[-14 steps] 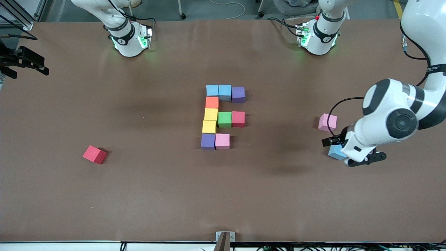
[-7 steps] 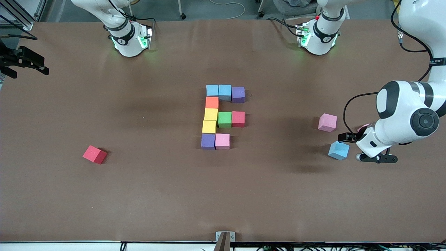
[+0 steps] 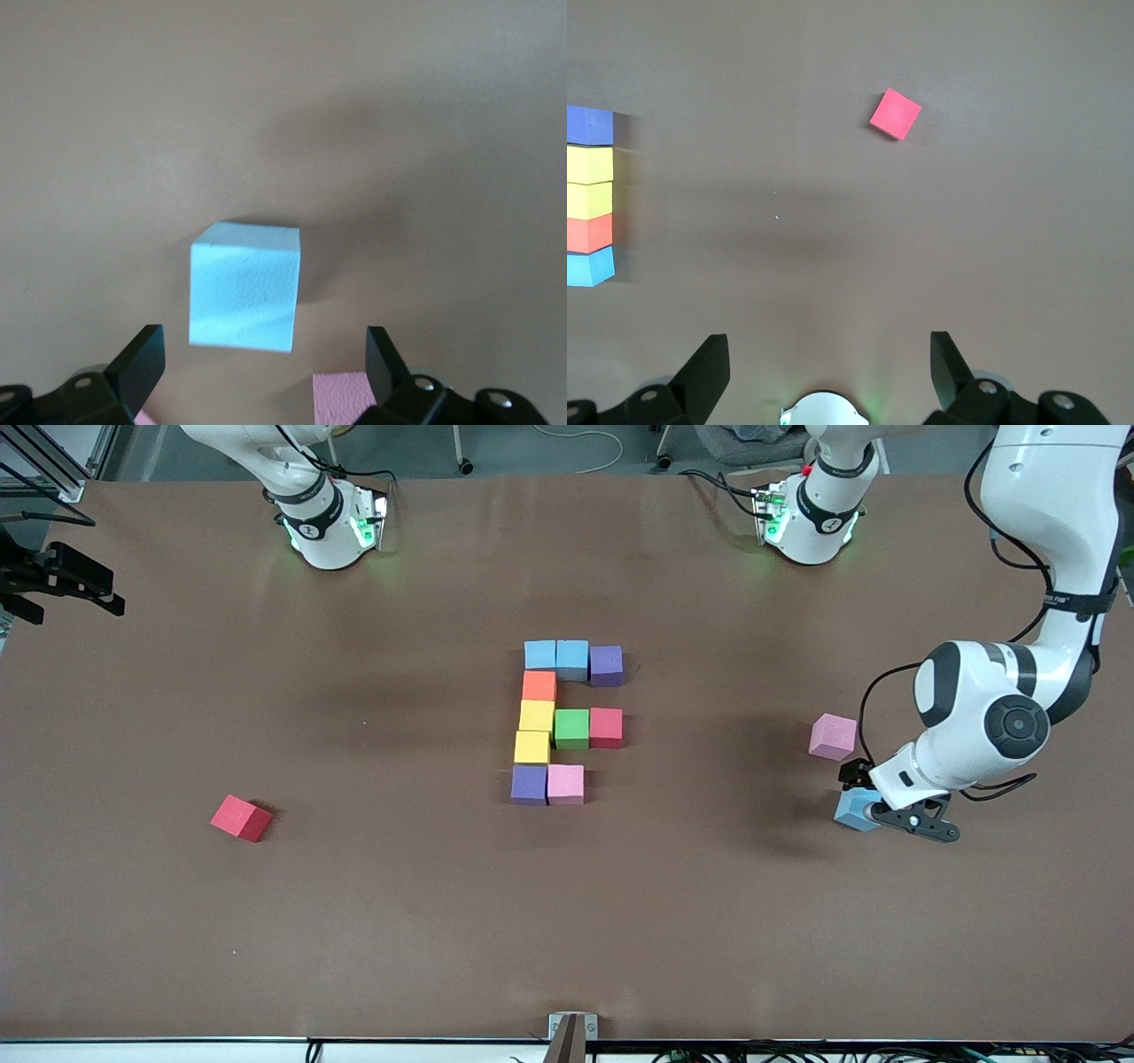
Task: Arrange 11 blocks into digit 3
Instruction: 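Grasp the light blue block with the left gripper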
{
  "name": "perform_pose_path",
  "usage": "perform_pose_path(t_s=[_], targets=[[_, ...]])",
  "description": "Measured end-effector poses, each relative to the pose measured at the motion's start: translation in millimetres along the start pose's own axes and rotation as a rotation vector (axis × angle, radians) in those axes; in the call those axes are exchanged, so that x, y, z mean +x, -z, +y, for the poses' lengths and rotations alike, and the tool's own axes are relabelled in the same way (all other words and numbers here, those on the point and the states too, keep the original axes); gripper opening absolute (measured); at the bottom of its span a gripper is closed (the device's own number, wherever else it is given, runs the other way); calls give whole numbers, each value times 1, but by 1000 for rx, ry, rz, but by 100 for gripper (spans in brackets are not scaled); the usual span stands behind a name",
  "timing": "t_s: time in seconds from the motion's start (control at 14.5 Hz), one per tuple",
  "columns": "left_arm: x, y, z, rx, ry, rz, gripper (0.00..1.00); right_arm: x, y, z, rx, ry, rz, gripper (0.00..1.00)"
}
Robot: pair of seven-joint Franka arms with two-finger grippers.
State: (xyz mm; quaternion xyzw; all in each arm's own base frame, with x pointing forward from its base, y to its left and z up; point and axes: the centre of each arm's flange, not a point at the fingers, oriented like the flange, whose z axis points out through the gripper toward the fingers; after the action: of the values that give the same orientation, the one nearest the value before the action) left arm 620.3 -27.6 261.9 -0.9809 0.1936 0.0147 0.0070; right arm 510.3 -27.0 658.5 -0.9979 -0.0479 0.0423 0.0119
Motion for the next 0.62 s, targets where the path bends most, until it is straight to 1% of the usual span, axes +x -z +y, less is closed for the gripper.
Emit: perform_pose_path(t_s=[0.21,0.62], targets=[[0,-20,-4,-8,-41,-8,100,0,0,0,0,0,0,100],[8,-28,-16,-6,-29,-4,99,0,0,0,0,0,0,100]])
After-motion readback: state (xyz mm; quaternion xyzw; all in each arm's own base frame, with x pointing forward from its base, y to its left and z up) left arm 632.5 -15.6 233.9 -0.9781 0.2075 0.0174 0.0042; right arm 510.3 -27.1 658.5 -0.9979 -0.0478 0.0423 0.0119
